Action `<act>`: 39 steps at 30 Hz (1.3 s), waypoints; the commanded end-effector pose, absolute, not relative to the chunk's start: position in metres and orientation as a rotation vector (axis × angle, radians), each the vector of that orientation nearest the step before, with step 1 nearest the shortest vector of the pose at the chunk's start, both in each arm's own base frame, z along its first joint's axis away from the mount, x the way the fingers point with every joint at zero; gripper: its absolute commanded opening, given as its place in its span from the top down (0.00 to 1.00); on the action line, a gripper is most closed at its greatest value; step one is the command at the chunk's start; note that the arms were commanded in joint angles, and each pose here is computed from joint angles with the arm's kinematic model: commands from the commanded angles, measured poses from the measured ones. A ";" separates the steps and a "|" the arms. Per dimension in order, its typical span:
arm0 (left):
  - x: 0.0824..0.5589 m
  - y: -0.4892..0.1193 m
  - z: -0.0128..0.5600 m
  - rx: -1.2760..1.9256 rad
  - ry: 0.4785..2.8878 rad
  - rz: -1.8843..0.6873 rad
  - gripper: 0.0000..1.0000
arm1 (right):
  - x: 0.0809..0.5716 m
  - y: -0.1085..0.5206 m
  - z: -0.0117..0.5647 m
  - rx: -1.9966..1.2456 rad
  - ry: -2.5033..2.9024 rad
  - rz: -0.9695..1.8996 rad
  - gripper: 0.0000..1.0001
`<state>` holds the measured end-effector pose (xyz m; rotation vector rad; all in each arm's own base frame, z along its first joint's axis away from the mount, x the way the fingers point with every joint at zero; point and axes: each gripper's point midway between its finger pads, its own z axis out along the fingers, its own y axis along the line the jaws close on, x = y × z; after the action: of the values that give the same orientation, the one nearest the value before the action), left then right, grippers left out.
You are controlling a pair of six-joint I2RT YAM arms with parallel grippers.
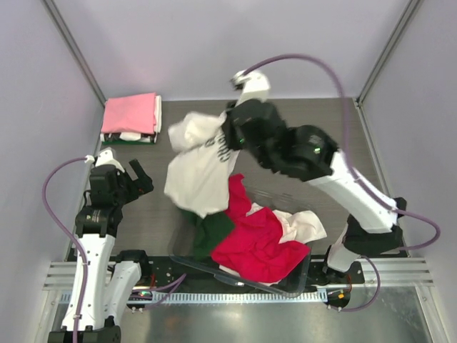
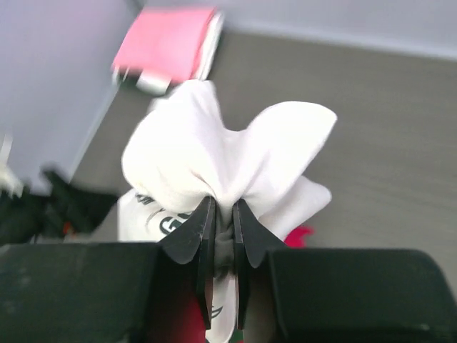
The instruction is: Fold and stack the t-shirts
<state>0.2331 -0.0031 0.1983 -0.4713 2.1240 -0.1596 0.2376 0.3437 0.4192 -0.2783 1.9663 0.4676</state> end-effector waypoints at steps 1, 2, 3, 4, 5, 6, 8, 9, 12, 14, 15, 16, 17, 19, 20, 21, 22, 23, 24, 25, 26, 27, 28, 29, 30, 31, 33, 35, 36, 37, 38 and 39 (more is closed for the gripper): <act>0.235 -0.005 0.206 -0.450 2.095 -0.172 0.00 | 0.270 0.226 0.516 0.036 1.715 0.304 0.99; 0.235 -0.005 0.206 -0.450 2.095 -0.172 0.00 | 0.274 0.208 0.525 0.090 1.684 0.266 0.99; 0.235 -0.005 0.206 -0.450 2.095 -0.172 0.00 | 0.272 0.185 0.542 0.152 1.629 0.265 0.99; 0.236 -0.005 0.206 -0.451 2.095 -0.171 0.00 | 0.280 0.169 0.541 0.189 1.614 0.199 0.99; 0.236 -0.005 0.206 -0.451 2.095 -0.171 0.00 | 0.282 0.145 0.544 0.235 1.587 0.092 0.99; 0.235 -0.005 0.206 -0.451 2.095 -0.171 0.00 | 0.285 0.133 0.548 0.281 1.558 0.054 0.99; 0.236 -0.005 0.206 -0.451 2.096 -0.170 0.00 | 0.298 0.093 0.529 0.357 1.561 -0.142 0.99; 0.236 -0.004 0.206 -0.452 2.094 -0.169 0.00 | 0.305 0.084 0.517 0.363 1.579 -0.199 0.99; 0.235 -0.004 0.206 -0.454 2.093 -0.166 0.00 | 0.335 0.074 0.431 0.327 1.798 -0.208 0.18; 0.235 -0.004 0.206 -0.455 2.095 -0.166 0.00 | 0.343 0.072 0.361 0.333 2.006 -0.216 0.00; 0.235 -0.004 0.206 -0.453 2.094 -0.167 0.00 | 0.340 0.062 0.333 0.407 2.086 -0.212 0.00; 0.235 -0.005 0.206 -0.452 2.096 -0.168 0.00 | 0.334 0.071 0.291 0.369 2.210 -0.183 0.00; 0.235 -0.005 0.205 -0.453 2.099 -0.168 0.00 | 0.325 0.074 0.283 0.377 2.228 -0.132 0.00; 0.236 -0.005 0.206 -0.447 2.097 -0.171 0.00 | 0.312 0.104 0.246 0.320 2.323 0.073 0.00; 0.236 -0.006 0.206 -0.447 2.097 -0.173 0.00 | 0.307 0.117 0.241 0.285 2.336 0.175 0.00; 0.236 -0.006 0.206 -0.446 2.098 -0.175 0.00 | 0.305 0.130 0.250 0.253 2.290 0.298 0.00; 0.236 -0.006 0.206 -0.442 2.098 -0.177 0.00 | 0.293 0.142 0.228 0.220 2.351 0.366 0.00; 0.236 -0.011 0.207 -0.423 2.100 -0.203 0.00 | 0.283 0.155 0.223 0.181 2.386 0.453 0.00; 0.237 -0.012 0.211 -0.412 2.086 -0.212 0.00 | 0.275 0.159 0.219 0.163 2.400 0.482 0.00; 0.237 -0.021 0.212 -0.362 2.087 -0.262 0.00 | 0.263 0.162 0.202 0.137 2.447 0.480 0.00; 0.237 -0.027 0.215 -0.328 2.079 -0.299 0.00 | 0.254 0.169 0.196 0.113 2.478 0.524 0.00; 0.237 -0.055 0.221 -0.214 2.071 -0.435 0.00 | 0.247 0.172 0.191 0.095 2.493 0.540 0.01; 0.237 -0.066 0.217 -0.180 2.087 -0.497 0.00 | 0.239 0.172 0.178 0.083 2.529 0.542 0.00; 0.238 -0.075 0.217 -0.152 2.096 -0.549 0.00 | 0.232 0.176 0.172 0.049 2.550 0.558 0.00; 0.236 -0.086 0.214 -0.116 2.124 -0.588 0.00 | 0.229 0.176 0.167 0.035 2.566 0.552 0.00; 0.238 -0.089 0.207 -0.106 2.158 -0.585 0.00 | 0.223 0.174 0.153 0.025 2.604 0.528 0.00; 0.237 -0.093 0.204 -0.085 2.185 -0.578 0.00 | 0.215 0.173 0.137 -0.015 2.652 0.496 0.00; 0.237 -0.092 0.203 -0.089 2.185 -0.571 0.00 | 0.207 0.171 0.120 -0.050 2.709 0.462 0.00; 0.236 -0.091 0.204 -0.092 2.179 -0.565 0.00 | 0.204 0.170 0.114 -0.098 2.715 0.424 0.00; 0.236 -0.090 0.205 -0.098 2.169 -0.555 0.00 | 0.202 0.167 0.110 -0.113 2.724 0.385 0.00; 0.236 -0.090 0.205 -0.097 2.166 -0.555 0.00 | 0.200 0.165 0.106 -0.126 2.736 0.343 0.00; 0.235 -0.089 0.205 -0.099 2.165 -0.552 0.00 | 0.199 0.156 0.102 -0.126 2.741 0.248 0.00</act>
<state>0.2338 -0.0849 0.1900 -0.1415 2.2325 -0.5267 0.1995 0.1619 0.1034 -0.0557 2.7582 0.3541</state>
